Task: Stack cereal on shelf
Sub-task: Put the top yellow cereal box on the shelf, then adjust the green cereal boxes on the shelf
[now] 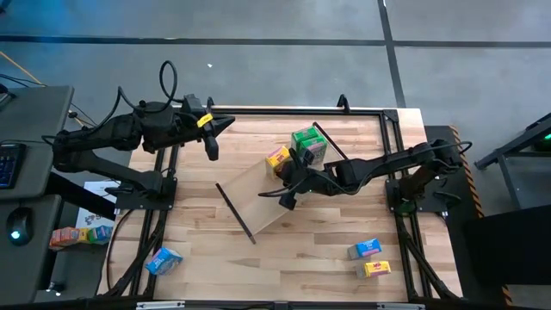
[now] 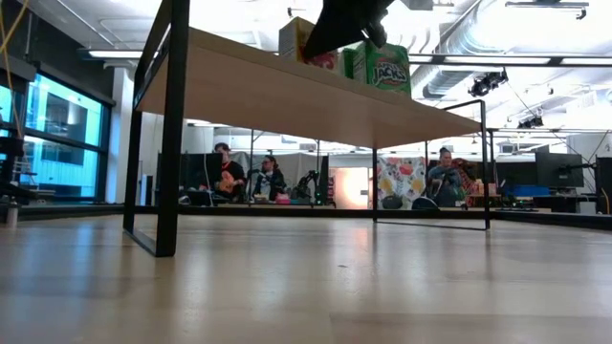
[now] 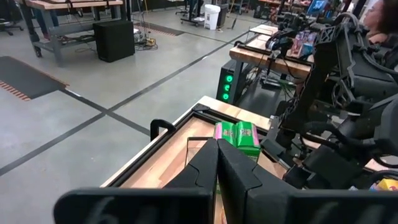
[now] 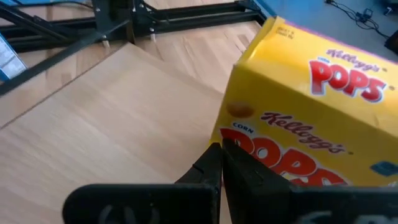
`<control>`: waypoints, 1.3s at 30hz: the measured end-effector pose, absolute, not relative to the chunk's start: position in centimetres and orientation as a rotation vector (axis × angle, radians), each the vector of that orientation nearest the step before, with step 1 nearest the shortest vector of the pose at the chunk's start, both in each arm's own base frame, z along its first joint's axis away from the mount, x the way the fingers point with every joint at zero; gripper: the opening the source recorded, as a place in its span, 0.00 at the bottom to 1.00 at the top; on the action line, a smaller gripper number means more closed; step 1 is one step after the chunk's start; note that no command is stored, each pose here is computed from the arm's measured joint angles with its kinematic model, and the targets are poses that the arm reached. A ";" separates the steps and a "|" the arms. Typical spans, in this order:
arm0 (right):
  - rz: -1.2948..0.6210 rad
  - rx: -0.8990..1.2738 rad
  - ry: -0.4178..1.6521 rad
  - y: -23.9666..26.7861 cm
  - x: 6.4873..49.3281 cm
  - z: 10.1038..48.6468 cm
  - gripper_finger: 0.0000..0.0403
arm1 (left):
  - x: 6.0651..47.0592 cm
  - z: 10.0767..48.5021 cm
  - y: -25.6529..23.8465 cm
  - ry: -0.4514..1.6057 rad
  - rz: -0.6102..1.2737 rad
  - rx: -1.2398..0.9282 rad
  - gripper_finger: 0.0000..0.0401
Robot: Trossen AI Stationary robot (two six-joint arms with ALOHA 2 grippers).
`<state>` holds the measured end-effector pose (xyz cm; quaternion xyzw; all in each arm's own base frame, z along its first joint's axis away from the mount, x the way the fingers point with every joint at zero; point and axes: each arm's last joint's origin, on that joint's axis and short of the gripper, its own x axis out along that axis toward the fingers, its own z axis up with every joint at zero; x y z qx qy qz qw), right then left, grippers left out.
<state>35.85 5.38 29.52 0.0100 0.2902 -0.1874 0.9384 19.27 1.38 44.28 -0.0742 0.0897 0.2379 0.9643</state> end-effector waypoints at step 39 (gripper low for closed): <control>-0.460 0.155 0.626 3.5 20.9 30.7 0.00 | 17.7 45.0 1.3 0.168 0.437 -0.076 0.00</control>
